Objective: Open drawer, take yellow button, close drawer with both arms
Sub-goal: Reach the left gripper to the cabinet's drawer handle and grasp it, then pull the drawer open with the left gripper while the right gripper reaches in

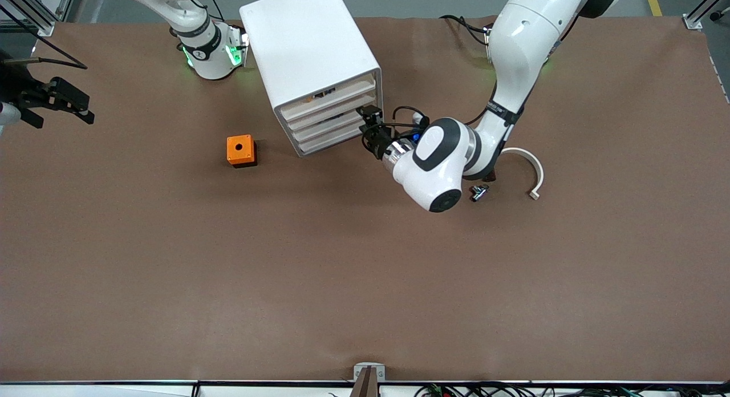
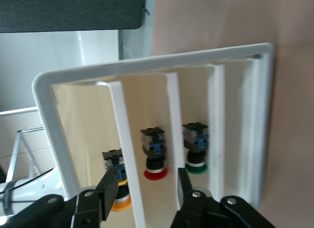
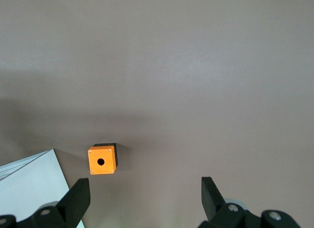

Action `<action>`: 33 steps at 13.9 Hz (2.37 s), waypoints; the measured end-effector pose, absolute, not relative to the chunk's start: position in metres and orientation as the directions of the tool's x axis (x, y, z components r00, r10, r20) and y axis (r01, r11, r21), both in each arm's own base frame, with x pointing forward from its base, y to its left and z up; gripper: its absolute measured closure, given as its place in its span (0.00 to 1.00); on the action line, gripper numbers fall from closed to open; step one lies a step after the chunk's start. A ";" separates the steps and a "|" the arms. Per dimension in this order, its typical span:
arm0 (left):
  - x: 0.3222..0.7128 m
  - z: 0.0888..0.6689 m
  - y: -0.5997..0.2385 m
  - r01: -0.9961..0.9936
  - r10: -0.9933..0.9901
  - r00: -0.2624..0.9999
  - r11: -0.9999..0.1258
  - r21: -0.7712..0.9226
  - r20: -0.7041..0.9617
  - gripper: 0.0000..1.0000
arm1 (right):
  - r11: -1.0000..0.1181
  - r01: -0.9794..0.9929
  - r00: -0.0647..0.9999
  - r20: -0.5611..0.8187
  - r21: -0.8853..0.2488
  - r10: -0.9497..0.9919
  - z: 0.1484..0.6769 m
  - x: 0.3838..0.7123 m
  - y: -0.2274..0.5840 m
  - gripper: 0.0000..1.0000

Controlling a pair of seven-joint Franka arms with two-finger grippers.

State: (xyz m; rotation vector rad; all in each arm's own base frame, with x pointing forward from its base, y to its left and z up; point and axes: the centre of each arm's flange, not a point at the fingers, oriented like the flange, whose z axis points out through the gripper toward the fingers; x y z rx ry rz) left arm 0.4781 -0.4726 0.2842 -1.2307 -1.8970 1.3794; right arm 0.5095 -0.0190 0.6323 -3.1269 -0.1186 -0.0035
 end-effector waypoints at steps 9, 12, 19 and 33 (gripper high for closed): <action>0.428 0.263 -0.514 0.295 0.905 -0.424 0.139 -0.945 0.000 0.53 | -0.999 0.046 0.999 0.006 -0.015 0.046 0.634 0.509 -0.034 0.00; 0.426 0.259 -0.515 0.284 0.908 -0.419 0.140 -0.949 0.008 0.66 | -0.999 0.046 0.999 -0.012 -0.016 0.046 0.625 0.515 -0.035 0.00; 0.472 0.269 -0.480 0.274 0.869 -0.495 0.158 -0.949 0.002 0.86 | -0.999 0.046 0.986 -0.162 -0.018 0.048 0.519 0.589 -0.037 0.00; 0.578 0.277 -0.402 0.388 0.722 -0.678 0.188 -0.902 -0.140 0.17 | -0.738 -0.674 0.737 -0.115 -0.043 -0.666 0.567 0.524 0.292 0.00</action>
